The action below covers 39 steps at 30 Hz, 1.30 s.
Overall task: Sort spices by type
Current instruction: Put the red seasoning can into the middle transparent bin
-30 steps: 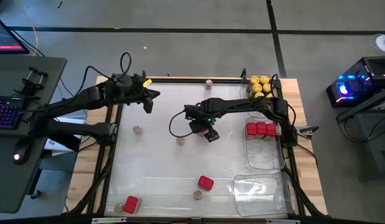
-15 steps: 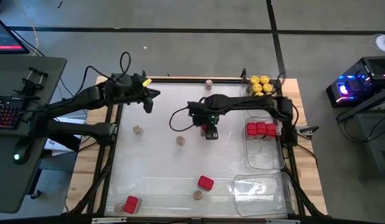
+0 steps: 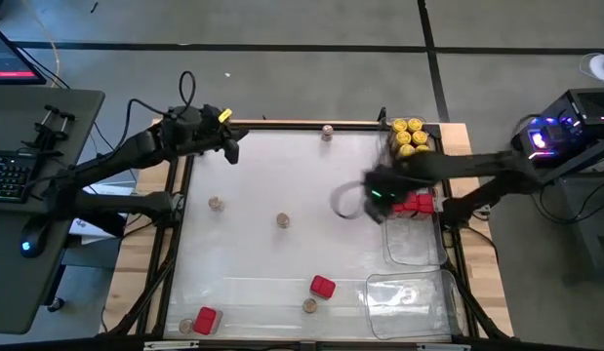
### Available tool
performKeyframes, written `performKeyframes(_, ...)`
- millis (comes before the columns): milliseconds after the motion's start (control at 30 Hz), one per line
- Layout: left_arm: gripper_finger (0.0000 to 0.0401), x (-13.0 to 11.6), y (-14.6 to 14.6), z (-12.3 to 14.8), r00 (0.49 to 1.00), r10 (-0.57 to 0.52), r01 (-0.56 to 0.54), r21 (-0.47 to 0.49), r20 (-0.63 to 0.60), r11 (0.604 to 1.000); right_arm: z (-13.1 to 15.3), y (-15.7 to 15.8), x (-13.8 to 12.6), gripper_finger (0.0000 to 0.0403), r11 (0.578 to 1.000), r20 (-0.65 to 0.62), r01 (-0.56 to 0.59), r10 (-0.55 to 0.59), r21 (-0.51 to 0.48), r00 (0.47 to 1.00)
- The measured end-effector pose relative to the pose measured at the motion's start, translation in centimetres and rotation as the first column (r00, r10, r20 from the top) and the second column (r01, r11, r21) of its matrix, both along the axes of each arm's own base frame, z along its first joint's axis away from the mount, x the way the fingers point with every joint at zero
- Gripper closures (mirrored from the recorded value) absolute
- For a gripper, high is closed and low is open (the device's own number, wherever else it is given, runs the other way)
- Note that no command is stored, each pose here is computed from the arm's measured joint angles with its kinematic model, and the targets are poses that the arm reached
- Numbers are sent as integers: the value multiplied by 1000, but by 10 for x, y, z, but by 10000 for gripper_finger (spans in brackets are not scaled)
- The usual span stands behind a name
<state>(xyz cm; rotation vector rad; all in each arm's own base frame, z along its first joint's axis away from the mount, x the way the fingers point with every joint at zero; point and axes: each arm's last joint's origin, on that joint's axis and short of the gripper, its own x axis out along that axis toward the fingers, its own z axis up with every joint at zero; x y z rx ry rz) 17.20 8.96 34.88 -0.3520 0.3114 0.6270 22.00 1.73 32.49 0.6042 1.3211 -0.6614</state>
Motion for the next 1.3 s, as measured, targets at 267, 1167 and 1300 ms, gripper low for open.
performKeyframes(267,401,-3,6,0,1000,13,-13,26,-19,1000,-11,34,-77,194,874,-52,473,-471,112,881)
performKeyframes(1167,401,-2,9,-2,999,-1,3,35,-35,999,-103,21,-90,194,694,-284,719,-696,-29,660)
performKeyframes(1300,401,-2,9,-2,999,-3,4,38,-37,999,-107,20,-93,194,694,-298,719,-696,-45,653)
